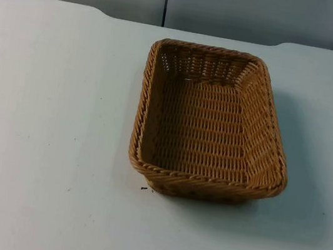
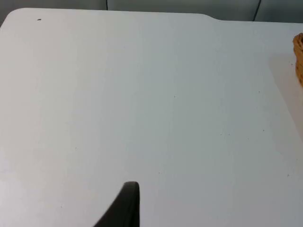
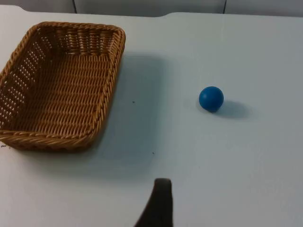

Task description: Pick up the basket with the left hand and place the ball into the basket with the right hand.

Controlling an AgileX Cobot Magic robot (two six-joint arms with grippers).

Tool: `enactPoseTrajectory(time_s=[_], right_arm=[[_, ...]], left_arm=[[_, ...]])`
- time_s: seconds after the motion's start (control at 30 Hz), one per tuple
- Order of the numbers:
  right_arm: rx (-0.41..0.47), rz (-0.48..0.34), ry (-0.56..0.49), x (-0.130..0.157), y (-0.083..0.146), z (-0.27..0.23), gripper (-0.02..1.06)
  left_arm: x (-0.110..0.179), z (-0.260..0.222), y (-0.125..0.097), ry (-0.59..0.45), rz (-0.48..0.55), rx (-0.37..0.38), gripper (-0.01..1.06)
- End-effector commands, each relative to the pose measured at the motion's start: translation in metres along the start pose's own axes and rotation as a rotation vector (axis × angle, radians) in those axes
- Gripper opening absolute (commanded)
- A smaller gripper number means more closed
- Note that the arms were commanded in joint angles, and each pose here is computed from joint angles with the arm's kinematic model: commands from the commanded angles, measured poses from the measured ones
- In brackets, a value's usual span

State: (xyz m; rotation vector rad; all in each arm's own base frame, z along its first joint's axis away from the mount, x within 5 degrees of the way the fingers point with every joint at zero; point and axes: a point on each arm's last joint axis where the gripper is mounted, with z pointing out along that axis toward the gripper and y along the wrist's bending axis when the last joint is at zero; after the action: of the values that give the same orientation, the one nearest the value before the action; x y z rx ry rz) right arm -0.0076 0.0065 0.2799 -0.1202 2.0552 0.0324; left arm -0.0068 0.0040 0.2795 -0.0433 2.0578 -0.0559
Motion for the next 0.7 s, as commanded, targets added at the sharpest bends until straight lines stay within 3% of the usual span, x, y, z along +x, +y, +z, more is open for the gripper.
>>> enactPoseTrajectory(time_s=[0.0,0.27,0.43,0.57,0.6,0.67], right_arm=[[0.004,0.009,-0.01,0.0,0.0,0.001,0.76],[0.012,0.003,-0.11,-0.017,0.0,-0.017,0.76],[0.013,0.004,-0.113,-0.053,-0.002,-0.024,0.76],[0.008,0.036,-0.052,-0.098,-0.006,-0.016,0.76],[0.008,0.036,-0.052,-0.098,-0.006,-0.016,0.76],[0.005,0.039,0.0,-0.125,-0.009,-0.005,0.76]], left_arm=[[-0.001,-0.002,-0.001,-0.017,-0.012,0.004,1.05],[-0.033,-0.011,-0.009,-0.024,-0.047,0.072,1.05],[-0.068,-0.009,-0.015,-0.027,-0.04,0.101,1.05],[-0.113,-0.002,-0.021,0.009,-0.044,0.117,1.05],[-0.113,-0.002,-0.021,0.009,-0.044,0.117,1.05],[-0.139,0.009,-0.027,0.038,-0.035,0.16,1.05]])
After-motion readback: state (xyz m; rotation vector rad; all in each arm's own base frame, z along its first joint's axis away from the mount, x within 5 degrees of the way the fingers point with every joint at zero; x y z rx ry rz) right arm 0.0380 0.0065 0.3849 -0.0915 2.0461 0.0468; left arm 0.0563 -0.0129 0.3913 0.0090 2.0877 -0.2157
